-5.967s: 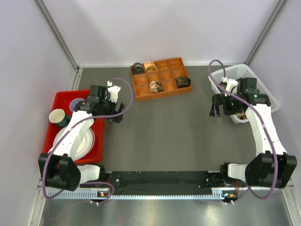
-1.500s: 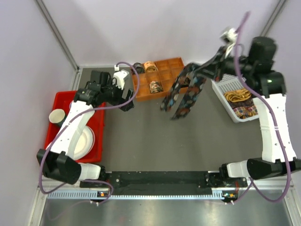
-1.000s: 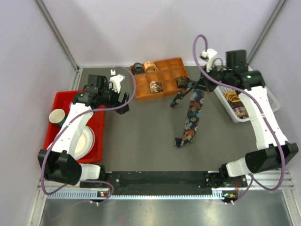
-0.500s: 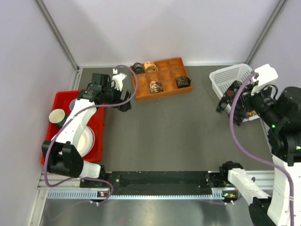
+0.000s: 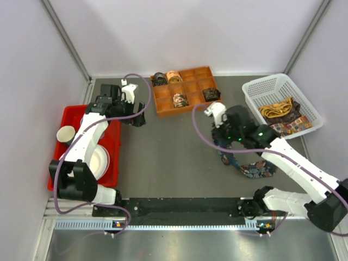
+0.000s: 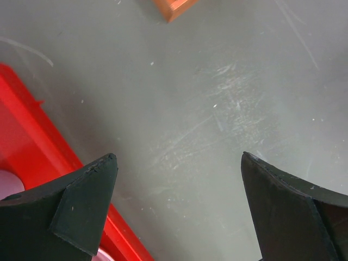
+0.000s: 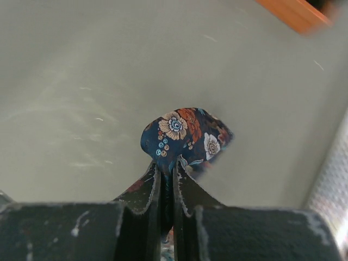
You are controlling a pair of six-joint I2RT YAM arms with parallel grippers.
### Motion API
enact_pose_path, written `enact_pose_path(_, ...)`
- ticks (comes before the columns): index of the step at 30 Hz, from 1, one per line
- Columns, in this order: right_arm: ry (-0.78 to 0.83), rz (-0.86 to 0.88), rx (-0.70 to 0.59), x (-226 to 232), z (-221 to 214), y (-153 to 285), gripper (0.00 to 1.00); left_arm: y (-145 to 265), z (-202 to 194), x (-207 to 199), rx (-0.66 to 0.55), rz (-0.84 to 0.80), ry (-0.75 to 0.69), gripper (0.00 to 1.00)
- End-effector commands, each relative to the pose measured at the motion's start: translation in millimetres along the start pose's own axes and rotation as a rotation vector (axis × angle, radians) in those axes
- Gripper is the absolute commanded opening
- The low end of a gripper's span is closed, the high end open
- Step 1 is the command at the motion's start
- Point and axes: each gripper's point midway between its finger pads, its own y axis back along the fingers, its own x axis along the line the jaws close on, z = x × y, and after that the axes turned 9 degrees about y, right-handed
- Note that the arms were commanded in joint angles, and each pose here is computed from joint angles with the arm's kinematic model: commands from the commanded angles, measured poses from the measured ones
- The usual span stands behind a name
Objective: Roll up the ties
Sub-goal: Place the tie at the center of the board.
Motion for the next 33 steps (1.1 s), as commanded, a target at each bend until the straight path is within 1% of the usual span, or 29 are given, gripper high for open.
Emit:
enact_pose_path(1, 0.056, 0.080, -0.133, 58, 40, -24, 0.00, 1, 4, 8, 0.002, -0.021, 0.058, 0.99)
enact_pose_path(2, 0.077, 0.134, -0.105, 78, 35, -35, 0.00, 2, 6, 11, -0.004, -0.018, 0.064, 0.99)
enact_pose_path(3, 0.136, 0.194, -0.116, 108, 38, -35, 0.00, 1, 6, 12, -0.003, -0.019, 0.068, 0.99)
enact_pose_path(5, 0.196, 0.241, -0.113, 133, 39, -43, 0.00, 1, 7, 15, -0.006, -0.020, 0.074, 0.99)
enact_pose_path(6, 0.229, 0.277, -0.065, 150, 31, -54, 0.00, -1, 6, 13, 0.001, -0.035, 0.073, 0.99)
enact_pose_path(7, 0.261, 0.321, -0.023, 165, 23, -56, 0.18, -1, 6, 12, 0.000, -0.046, 0.065, 0.99)
enact_pose_path(9, 0.276, 0.390, 0.016, 179, 22, -60, 0.46, -4, 2, 11, 0.020, -0.065, 0.052, 0.99)
enact_pose_path(10, 0.284, 0.398, 0.042, 179, 16, -63, 0.66, -4, 1, 10, 0.026, -0.074, 0.047, 0.99)
enact_pose_path(11, 0.307, 0.420, 0.049, 177, 11, -61, 0.68, -5, -1, 9, 0.034, -0.086, 0.038, 0.99)
enact_pose_path(12, 0.298, 0.436, 0.039, 173, 10, -56, 0.73, -7, -5, 6, 0.051, -0.117, -0.001, 0.99)
enact_pose_path(13, 0.270, 0.443, -0.005, 161, 17, -42, 0.86, -7, -7, -2, 0.056, -0.170, -0.017, 0.99)
enact_pose_path(14, 0.206, 0.485, 0.018, 144, 7, -33, 0.91, -8, -8, -7, 0.060, -0.209, -0.030, 0.99)
enact_pose_path(16, 0.167, 0.494, -0.007, 116, 4, -12, 0.98, -12, -10, -19, 0.068, -0.285, -0.083, 0.99)
enact_pose_path(17, 0.111, 0.484, 0.030, 89, -14, -3, 0.98, -20, -13, -29, 0.091, -0.310, -0.114, 0.99)
enact_pose_path(19, 0.072, 0.459, 0.026, 63, -31, 13, 0.98, -30, -12, -44, 0.102, -0.339, -0.204, 0.97)
enact_pose_path(20, 0.064, 0.405, 0.010, 43, -41, 22, 0.97, -41, -18, -63, 0.130, -0.365, -0.272, 0.97)
enact_pose_path(21, -0.026, 0.350, 0.072, 20, -67, 32, 0.95, -46, -18, -74, 0.128, -0.384, -0.339, 0.94)
enact_pose_path(22, -0.047, 0.318, 0.095, 7, -80, 38, 0.93, -52, -16, -87, 0.113, -0.409, -0.395, 0.93)
enact_pose_path(23, -0.043, 0.286, 0.108, -8, -89, 43, 0.91, -58, -23, -114, 0.120, -0.466, -0.471, 0.92)
enact_pose_path(24, -0.167, 0.236, 0.153, -26, -112, 56, 0.89, -61, -24, -127, 0.107, -0.493, -0.533, 0.91)
enact_pose_path(25, -0.200, 0.223, 0.153, -34, -117, 62, 0.89, -65, -21, -143, 0.081, -0.527, -0.601, 0.91)
enact_pose_path(26, -0.214, 0.201, 0.159, -44, -120, 68, 0.88, -69, -33, -172, 0.098, -0.591, -0.685, 0.91)
enact_pose_path(27, -0.292, 0.162, 0.193, -58, -135, 72, 0.87, -74, -35, -184, 0.090, -0.606, -0.783, 0.91)
enact_pose_path(28, -0.335, 0.171, 0.217, -58, -143, 77, 0.86, -75, -30, -201, 0.066, -0.623, -0.853, 0.91)
enact_pose_path(29, -0.347, 0.153, 0.222, -67, -148, 81, 0.86, -84, -48, -223, 0.111, -0.673, -0.916, 0.91)
enact_pose_path(30, -0.379, 0.155, 0.242, -71, -156, 82, 0.84, -87, -52, -235, 0.110, -0.713, -0.997, 0.91)
enact_pose_path(31, -0.426, 0.144, 0.259, -73, -164, 89, 0.83, -86, -43, -254, 0.083, -0.740, -1.050, 0.91)
enact_pose_path(32, -0.417, 0.138, 0.260, -78, -167, 92, 0.83, -97, -66, -268, 0.157, -0.786, -1.080, 0.91)
enact_pose_path(33, -0.425, 0.132, 0.272, -80, -170, 94, 0.82, -101, -70, -279, 0.162, -0.815, -1.126, 0.91)
